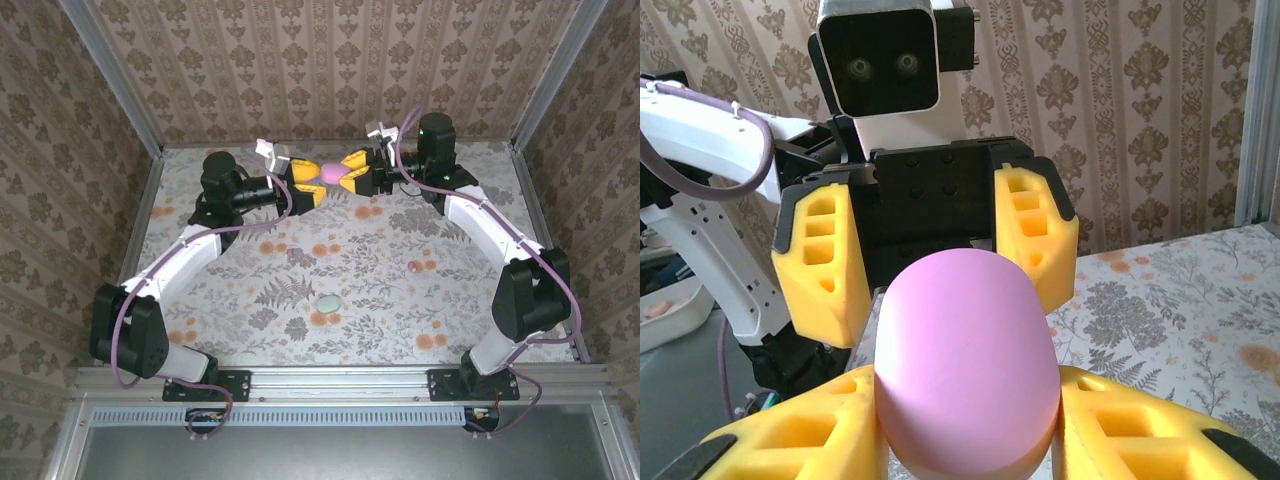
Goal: Insert wireless bluetooth earbuds into charging case
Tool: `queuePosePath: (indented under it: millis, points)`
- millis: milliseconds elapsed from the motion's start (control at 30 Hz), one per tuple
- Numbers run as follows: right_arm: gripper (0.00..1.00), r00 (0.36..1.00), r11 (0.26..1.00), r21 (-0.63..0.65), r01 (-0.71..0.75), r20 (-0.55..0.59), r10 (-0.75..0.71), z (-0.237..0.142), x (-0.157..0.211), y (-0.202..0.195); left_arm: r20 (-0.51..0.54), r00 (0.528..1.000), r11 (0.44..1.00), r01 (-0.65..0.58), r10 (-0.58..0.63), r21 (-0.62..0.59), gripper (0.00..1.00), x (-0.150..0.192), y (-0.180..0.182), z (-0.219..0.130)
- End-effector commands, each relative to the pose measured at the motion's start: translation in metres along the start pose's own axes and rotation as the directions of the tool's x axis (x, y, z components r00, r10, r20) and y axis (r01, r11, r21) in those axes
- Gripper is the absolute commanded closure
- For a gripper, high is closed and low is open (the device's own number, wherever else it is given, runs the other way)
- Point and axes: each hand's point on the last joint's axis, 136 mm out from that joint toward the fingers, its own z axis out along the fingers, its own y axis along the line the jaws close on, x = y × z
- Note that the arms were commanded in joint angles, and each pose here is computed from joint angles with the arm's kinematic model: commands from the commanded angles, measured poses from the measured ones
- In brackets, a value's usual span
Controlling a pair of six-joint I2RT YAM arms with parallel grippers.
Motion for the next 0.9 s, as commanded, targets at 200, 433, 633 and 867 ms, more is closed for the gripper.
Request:
queuePosePath:
  millis: [200, 433, 633, 867]
  points:
    - [0.59, 0.996, 0.994, -0.050, 0.093, 0.014, -0.092, 0.000, -0.019, 0.018, 0.005, 0.998, 0.996, -0.060, 0.060, 0.059, 0.39, -0.010, -0.004, 0.011]
    - [0.59, 0.995, 0.994, -0.045, 0.102, 0.016, -0.101, 0.001, -0.020, 0.017, 0.000, 0.998, 0.996, -0.058, 0.058, 0.068, 0.43, -0.010, -0.004, 0.014]
    - [0.60, 0.995, 0.994, -0.043, 0.101, 0.014, -0.101, 0.001, -0.019, 0.017, 0.003, 0.998, 0.996, -0.061, 0.061, 0.059, 0.47, -0.013, -0.002, 0.015]
    - [0.60, 0.994, 0.994, -0.031, 0.107, 0.016, -0.107, 0.002, -0.019, 0.016, -0.004, 0.998, 0.997, -0.059, 0.059, 0.046, 0.49, -0.012, 0.002, 0.016]
